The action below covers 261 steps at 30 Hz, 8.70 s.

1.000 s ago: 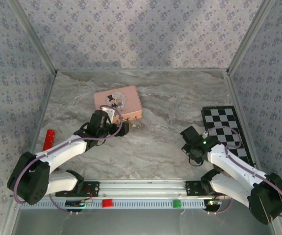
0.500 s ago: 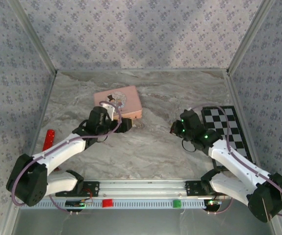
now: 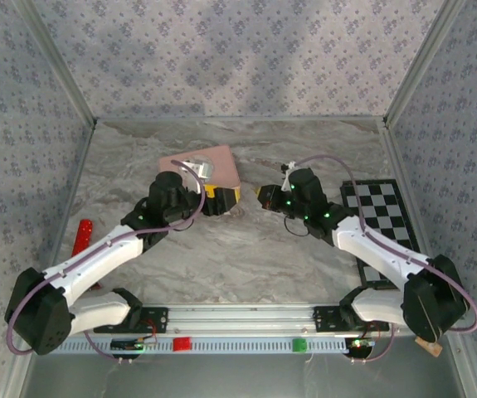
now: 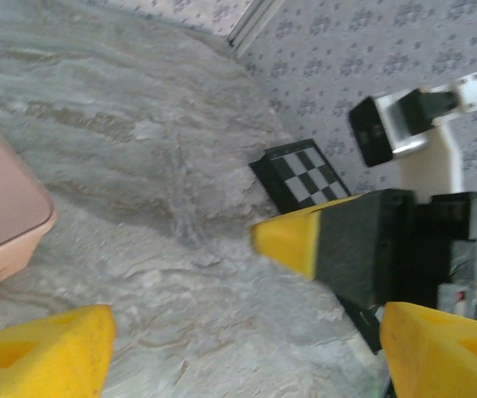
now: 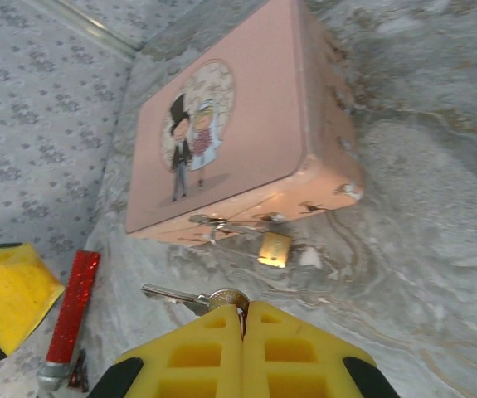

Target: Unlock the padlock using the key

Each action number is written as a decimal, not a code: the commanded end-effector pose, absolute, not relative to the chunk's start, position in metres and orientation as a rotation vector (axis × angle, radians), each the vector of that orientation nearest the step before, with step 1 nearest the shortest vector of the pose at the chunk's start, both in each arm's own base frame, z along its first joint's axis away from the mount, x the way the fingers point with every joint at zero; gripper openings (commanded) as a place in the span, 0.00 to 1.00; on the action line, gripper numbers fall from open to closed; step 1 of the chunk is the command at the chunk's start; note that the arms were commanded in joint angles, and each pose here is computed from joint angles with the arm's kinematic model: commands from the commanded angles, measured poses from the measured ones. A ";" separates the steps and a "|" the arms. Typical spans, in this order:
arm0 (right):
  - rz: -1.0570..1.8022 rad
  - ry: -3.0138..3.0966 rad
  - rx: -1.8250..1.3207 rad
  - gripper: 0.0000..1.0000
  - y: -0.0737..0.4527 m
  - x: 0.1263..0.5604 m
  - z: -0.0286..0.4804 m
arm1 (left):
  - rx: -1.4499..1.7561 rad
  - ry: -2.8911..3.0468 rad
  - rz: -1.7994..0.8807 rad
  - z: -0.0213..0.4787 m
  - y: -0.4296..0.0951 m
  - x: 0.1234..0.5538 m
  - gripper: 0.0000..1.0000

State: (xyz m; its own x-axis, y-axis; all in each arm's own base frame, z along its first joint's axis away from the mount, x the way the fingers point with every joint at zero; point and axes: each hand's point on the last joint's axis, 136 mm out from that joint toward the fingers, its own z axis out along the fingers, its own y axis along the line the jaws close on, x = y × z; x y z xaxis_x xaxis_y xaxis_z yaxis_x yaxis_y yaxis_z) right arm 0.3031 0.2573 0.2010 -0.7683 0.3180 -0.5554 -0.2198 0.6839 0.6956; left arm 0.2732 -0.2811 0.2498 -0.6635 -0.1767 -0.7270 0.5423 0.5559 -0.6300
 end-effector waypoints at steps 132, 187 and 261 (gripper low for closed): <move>1.637 1.446 -0.612 0.33 0.297 0.232 0.303 | 0.655 2.009 -1.307 0.313 -0.302 0.243 0.00; 1.064 2.137 -0.221 0.00 0.250 0.282 0.176 | -0.146 2.367 -0.681 0.187 -0.181 0.313 0.73; 1.045 2.120 -0.149 0.00 0.226 0.277 0.168 | -0.474 2.162 -0.752 0.045 -0.240 0.350 0.17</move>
State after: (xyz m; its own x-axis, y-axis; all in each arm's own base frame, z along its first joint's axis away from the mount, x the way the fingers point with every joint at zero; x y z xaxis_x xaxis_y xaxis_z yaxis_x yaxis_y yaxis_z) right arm 0.2781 0.2264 0.1735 -0.6964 0.2175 -0.6839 -0.4142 0.6565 0.6305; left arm 0.3540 -0.2367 0.0392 -0.6015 -0.5735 -0.5561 -0.1096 0.7488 -0.6537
